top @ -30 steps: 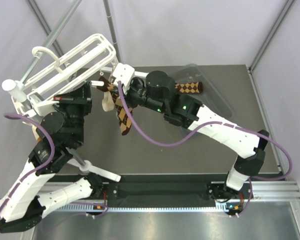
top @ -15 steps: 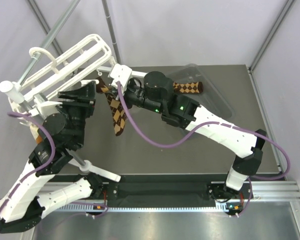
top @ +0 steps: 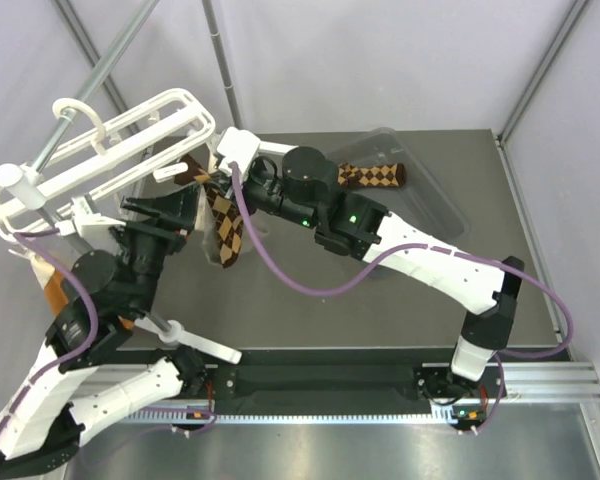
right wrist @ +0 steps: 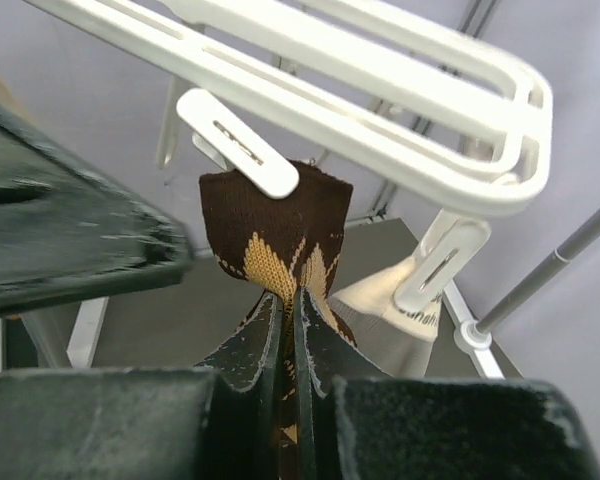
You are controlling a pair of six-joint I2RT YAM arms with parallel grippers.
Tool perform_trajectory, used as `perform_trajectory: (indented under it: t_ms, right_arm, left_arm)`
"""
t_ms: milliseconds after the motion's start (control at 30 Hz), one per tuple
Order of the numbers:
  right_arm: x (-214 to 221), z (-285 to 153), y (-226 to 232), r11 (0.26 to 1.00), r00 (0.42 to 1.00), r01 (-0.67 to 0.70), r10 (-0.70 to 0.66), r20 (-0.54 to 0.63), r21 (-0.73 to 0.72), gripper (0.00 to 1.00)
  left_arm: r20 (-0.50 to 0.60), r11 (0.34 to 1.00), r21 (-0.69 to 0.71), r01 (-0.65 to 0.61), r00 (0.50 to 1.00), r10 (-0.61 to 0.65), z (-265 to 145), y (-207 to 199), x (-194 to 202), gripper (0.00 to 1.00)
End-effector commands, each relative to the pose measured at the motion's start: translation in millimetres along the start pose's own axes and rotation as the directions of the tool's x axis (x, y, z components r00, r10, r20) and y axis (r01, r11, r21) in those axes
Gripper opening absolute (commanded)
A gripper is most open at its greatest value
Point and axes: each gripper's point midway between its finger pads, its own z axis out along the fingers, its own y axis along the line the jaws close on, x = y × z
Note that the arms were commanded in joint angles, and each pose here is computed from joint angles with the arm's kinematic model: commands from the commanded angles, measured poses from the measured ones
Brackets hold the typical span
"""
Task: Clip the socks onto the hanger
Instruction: Clamp the sock onto the hanger, then rotate the hanger.
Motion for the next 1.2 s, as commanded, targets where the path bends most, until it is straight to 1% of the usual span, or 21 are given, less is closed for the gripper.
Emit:
perform_trajectory:
  t_ms: [0,67,167,300,400,500,600,633,667,733,767,867,933,967,1033,1167]
  right_arm:
    - [2.0,7.8,-5.6,0.997,1.000,-0.010,0.008,0.027,0.075,0.00]
    - [3.6,8.1,-13.8,0.993,0.999,-0.012,0.009,0.032,0.115,0.00]
    - [10.4,8.9,-25.2,0.987,0.999,-0.030,0.026,0.027,0.158,0.01]
    - [15.0,9.1,-37.7,0.983,0.999,-0.038,0.035,0.024,0.179,0.02]
    - [9.7,10.4,-52.0,0.978,0.998,-0.034,0.022,0.060,0.207,0.03]
    - [12.2,12.2,-70.2,0.970,0.996,-0.044,0.022,0.091,0.237,0.03]
    - [12.4,15.0,-86.7,0.964,0.990,-0.048,0.011,0.140,0.262,0.04]
    - [17.2,17.7,-94.2,0.961,0.990,-0.047,0.009,0.140,0.274,0.04]
    - [12.1,19.3,-98.1,0.960,0.987,-0.048,0.003,0.163,0.277,0.04]
    - [18.7,25.3,-104.6,0.957,0.987,-0.045,-0.003,0.164,0.285,0.05]
    - [14.8,26.4,-108.4,0.956,0.983,-0.045,-0.009,0.183,0.289,0.05]
    - [16.6,33.3,-118.8,0.954,0.981,-0.037,-0.022,0.193,0.298,0.05]
    - [26.7,39.9,-125.6,0.954,0.983,-0.031,-0.024,0.181,0.299,0.06]
    - [22.0,40.7,-129.5,0.954,0.981,-0.030,-0.029,0.192,0.300,0.06]
    - [30.6,44.9,-140.7,0.949,0.984,-0.033,-0.026,0.179,0.315,0.06]
    - [29.3,42.5,-163.3,0.936,0.983,-0.049,-0.017,0.183,0.350,0.06]
  left_arm:
    - [-0.057,0.992,0.115,-0.061,0.996,0.068,-14.7,-10.9,2.6,0.72]
    - [-0.108,0.985,0.136,-0.105,0.987,0.120,-19.3,-5.4,14.9,0.71]
    - [-0.154,0.978,0.155,-0.141,0.974,0.165,-26.5,4.4,25.7,0.71]
    - [-0.238,0.960,0.231,-0.160,0.947,0.215,-36.3,5.7,47.9,0.71]
    - [-0.286,0.947,0.275,-0.166,0.926,0.245,-39.1,1.7,61.4,0.71]
    - [-0.320,0.934,0.309,-0.179,0.905,0.280,-38.3,-4.0,72.8,0.68]
    - [-0.367,0.914,0.357,-0.190,0.872,0.325,-38.8,-11.9,88.1,0.66]
    - [-0.392,0.909,0.366,-0.197,0.854,0.343,-40.1,-11.1,94.6,0.66]
    - [-0.403,0.906,0.365,-0.212,0.842,0.359,-39.1,-9.8,98.2,0.65]
    - [-0.444,0.907,0.340,-0.250,0.807,0.389,-37.0,-2.0,107.4,0.65]
    - [-0.453,0.907,0.326,-0.268,0.797,0.399,-35.7,1.7,109.2,0.65]
    - [-0.482,0.900,0.304,-0.312,0.765,0.428,-34.6,10.9,115.0,0.63]
    - [-0.481,0.900,0.290,-0.324,0.764,0.430,-33.7,15.1,114.5,0.63]
    - [-0.477,0.902,0.288,-0.321,0.769,0.426,-34.8,15.2,112.6,0.63]
    - [-0.469,0.904,0.276,-0.327,0.775,0.424,-34.6,18.0,109.6,0.63]
    - [-0.452,0.903,0.255,-0.346,0.783,0.428,-32.3,19.7,103.1,0.64]
